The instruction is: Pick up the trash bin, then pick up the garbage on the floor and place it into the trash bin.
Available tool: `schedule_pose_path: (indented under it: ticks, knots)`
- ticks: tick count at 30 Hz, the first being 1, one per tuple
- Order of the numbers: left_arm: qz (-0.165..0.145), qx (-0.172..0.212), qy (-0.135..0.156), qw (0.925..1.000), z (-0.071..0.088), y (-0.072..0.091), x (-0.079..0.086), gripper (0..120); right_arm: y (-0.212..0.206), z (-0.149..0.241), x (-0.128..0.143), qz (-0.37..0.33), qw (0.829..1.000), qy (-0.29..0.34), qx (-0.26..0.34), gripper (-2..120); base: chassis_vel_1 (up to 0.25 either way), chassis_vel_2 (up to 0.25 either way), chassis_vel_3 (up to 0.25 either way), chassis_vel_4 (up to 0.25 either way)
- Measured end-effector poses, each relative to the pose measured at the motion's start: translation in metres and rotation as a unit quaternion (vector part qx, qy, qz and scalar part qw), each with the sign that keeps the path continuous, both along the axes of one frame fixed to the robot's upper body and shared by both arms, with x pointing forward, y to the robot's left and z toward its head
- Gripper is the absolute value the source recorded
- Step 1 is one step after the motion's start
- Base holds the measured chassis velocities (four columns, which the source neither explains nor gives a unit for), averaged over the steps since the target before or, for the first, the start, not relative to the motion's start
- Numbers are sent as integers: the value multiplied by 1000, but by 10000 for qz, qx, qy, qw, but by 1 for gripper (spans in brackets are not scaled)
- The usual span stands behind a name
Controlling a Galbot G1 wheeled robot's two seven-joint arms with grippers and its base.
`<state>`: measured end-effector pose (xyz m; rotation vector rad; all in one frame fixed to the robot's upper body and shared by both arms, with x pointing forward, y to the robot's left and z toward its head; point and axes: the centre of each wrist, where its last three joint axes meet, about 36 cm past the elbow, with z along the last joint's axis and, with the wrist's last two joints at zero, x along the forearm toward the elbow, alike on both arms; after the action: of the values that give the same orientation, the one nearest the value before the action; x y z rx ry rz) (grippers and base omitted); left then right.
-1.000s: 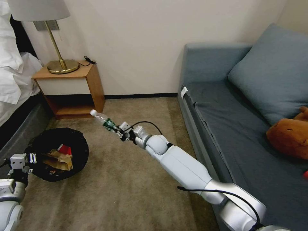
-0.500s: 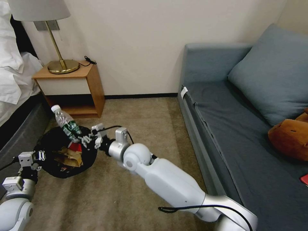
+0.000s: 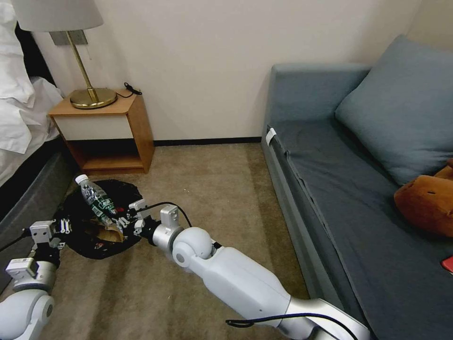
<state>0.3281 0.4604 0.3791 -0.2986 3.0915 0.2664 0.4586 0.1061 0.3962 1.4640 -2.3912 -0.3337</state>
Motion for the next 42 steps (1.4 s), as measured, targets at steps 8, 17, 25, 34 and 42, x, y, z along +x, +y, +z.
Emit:
schedule_pose_path:
  ticks: [8, 17, 25, 34, 42]
  knots:
    - [-12, -50, -28, 10000, 3, -2, 0, 5, 0, -15, -3, -32, 9998, -64, -186, 39, 0, 0, 0, 0]
    - [18, -157, -37, 9999, 3, -4, -1, 5, 0, -18, -4, -35, 9996, -140, -253, 74, 0, 0, 0, 0]
    - [306, -344, 23, 9989, -6, 0, -4, 5, -9, -12, 4, -147, 9990, -342, -231, 99, 0, 0, 0, 0]
    - [946, -1187, 29, 9884, -6, -2, 5, 5, -34, 19, 28, -479, 9966, -675, -56, 100, 0, 0, 0, 0]
    - [1751, -2210, 106, 9594, 1, 1, 25, 5, -65, 16, 40, -707, 9941, -785, -260, 100, 0, 0, 0, 0]
